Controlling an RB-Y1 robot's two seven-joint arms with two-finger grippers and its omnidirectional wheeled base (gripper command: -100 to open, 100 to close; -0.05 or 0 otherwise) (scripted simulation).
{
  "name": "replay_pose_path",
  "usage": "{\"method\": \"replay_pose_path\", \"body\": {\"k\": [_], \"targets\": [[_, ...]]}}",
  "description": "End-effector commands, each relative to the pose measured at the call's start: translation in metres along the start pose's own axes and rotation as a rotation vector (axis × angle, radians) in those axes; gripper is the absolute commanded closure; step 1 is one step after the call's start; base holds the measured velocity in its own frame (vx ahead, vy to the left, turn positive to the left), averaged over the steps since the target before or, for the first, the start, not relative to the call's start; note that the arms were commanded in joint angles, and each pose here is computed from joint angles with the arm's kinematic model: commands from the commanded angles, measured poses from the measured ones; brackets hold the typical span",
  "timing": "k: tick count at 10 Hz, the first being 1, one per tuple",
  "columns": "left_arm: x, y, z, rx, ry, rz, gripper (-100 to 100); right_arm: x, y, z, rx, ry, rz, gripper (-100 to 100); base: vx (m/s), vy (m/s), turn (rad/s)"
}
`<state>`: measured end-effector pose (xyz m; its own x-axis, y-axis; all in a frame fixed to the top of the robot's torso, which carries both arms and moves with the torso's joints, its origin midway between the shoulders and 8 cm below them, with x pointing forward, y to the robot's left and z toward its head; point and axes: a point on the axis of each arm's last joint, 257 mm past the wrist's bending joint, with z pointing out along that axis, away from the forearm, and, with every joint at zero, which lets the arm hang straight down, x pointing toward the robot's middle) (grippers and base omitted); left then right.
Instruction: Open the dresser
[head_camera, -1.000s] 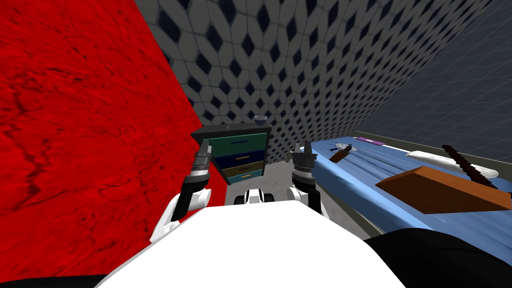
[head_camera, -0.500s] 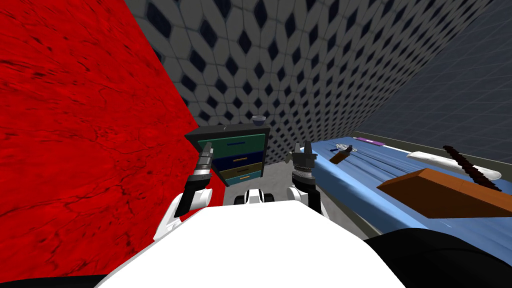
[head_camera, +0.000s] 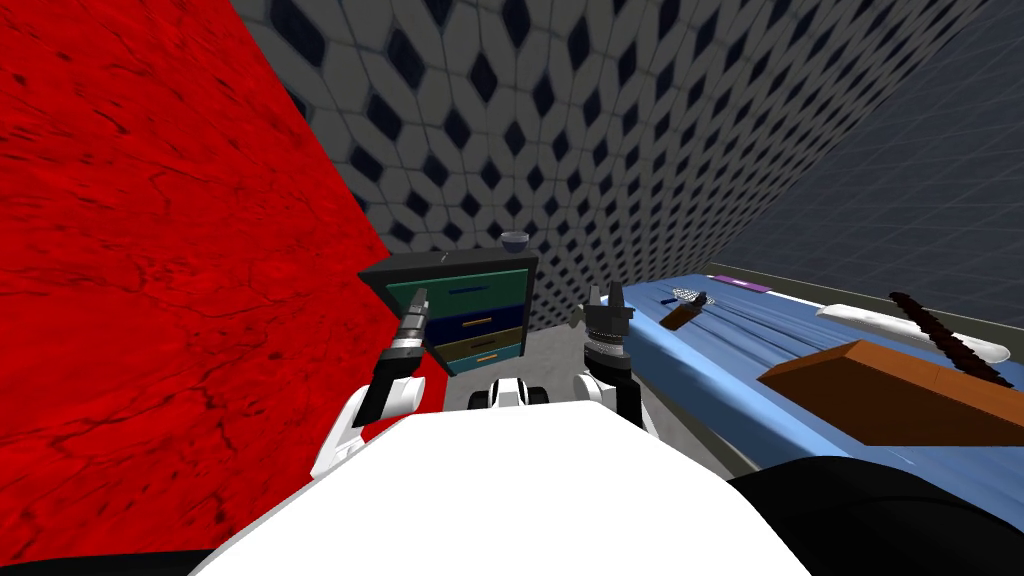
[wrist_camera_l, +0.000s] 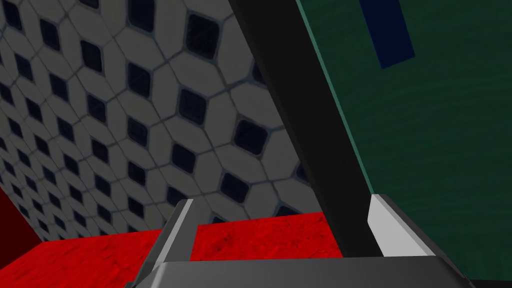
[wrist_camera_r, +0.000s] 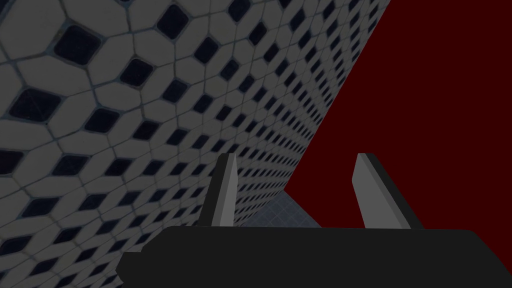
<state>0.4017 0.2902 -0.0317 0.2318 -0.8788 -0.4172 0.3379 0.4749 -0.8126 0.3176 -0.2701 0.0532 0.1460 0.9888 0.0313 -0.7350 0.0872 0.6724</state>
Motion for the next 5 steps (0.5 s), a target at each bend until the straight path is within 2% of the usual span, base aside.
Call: {"method": "replay_pose_path", "body": {"k": [1,5], "targets": [[0.004,0.017,0.001,-0.056,0.014,0.005,-100,0.0,0.0,0.0,0.0,0.0,0.0,0,0.047,-0.041,-0.005],[0.01,0.046,-0.001,-0.152,0.03,0.005,-100,0.0,0.0,0.0,0.0,0.0,0.0,0,0.054,-0.037,-0.007]]}}
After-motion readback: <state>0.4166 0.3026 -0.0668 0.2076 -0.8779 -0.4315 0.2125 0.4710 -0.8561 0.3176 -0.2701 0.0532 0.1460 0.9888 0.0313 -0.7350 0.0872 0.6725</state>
